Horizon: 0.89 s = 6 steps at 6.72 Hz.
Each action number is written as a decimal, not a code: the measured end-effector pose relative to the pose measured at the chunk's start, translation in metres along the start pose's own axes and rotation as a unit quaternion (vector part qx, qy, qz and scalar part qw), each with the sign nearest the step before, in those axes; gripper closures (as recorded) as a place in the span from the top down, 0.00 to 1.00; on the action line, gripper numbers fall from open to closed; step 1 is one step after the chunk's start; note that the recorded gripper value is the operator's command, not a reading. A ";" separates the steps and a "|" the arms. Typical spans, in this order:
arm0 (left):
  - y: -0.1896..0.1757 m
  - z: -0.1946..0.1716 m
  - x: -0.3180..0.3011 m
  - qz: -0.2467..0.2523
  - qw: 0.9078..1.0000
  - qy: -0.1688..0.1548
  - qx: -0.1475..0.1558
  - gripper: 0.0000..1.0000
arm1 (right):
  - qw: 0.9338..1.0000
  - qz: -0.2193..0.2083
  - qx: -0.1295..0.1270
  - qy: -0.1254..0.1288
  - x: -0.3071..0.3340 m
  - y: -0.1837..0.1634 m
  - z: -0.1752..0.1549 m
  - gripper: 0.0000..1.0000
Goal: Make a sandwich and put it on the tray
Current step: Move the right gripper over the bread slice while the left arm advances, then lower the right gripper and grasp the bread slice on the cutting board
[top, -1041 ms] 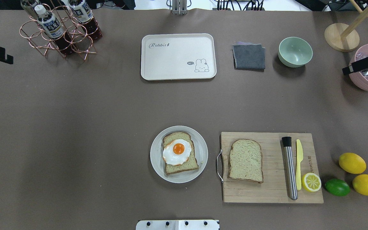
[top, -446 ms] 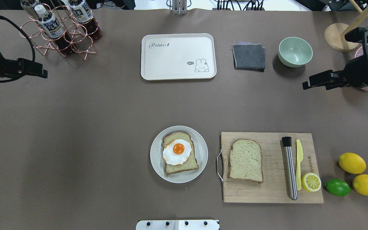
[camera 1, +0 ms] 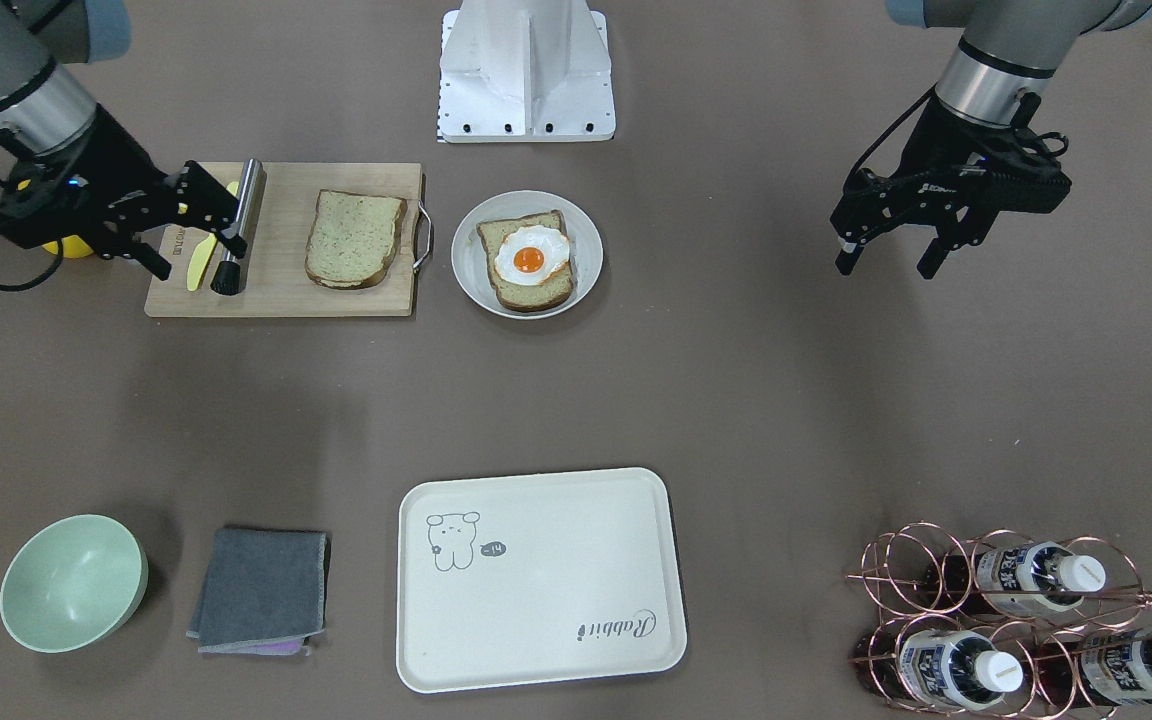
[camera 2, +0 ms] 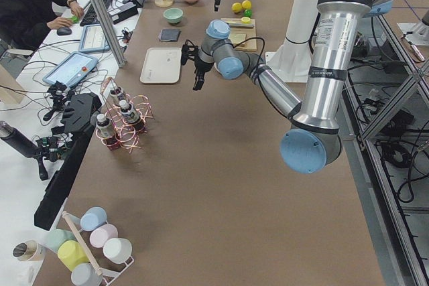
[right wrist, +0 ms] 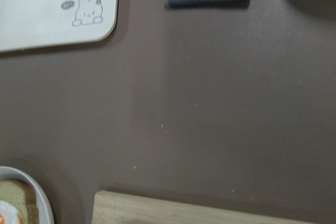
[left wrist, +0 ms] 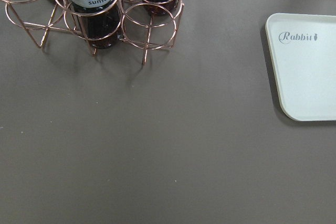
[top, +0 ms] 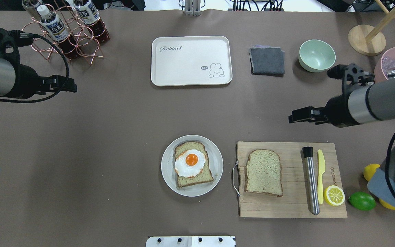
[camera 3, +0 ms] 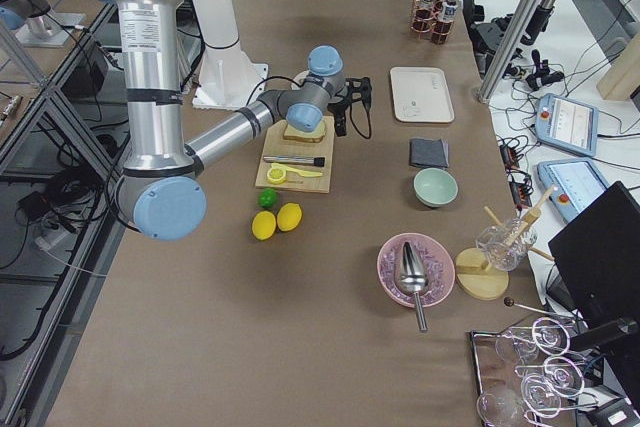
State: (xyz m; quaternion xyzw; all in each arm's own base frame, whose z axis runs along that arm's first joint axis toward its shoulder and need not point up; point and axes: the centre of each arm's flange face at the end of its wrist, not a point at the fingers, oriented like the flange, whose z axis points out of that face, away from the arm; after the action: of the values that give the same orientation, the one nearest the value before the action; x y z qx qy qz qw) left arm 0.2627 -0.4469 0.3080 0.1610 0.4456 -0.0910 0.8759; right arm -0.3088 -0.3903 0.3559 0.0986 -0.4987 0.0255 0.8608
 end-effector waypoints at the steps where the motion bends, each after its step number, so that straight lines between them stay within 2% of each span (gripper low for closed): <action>1: 0.000 0.001 0.004 -0.004 1.000 0.001 0.001 0.98 | 1.000 0.002 -0.009 0.015 -0.018 0.026 0.016 1.00; 4: 0.000 0.003 0.006 -0.006 1.000 0.001 0.001 0.98 | 0.998 0.003 -0.046 0.031 -0.040 0.079 0.045 1.00; 6: 0.001 0.003 0.005 -0.006 1.000 0.001 0.000 0.98 | 0.998 -0.011 -0.049 0.044 -0.043 0.102 0.068 1.00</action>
State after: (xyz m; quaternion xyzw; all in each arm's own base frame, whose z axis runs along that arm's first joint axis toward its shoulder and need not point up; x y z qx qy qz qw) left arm 0.2681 -0.4473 0.3060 0.1588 0.4469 -0.0963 0.8751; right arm -0.4024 -0.3009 0.3665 0.0609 -0.4601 -0.0038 0.8858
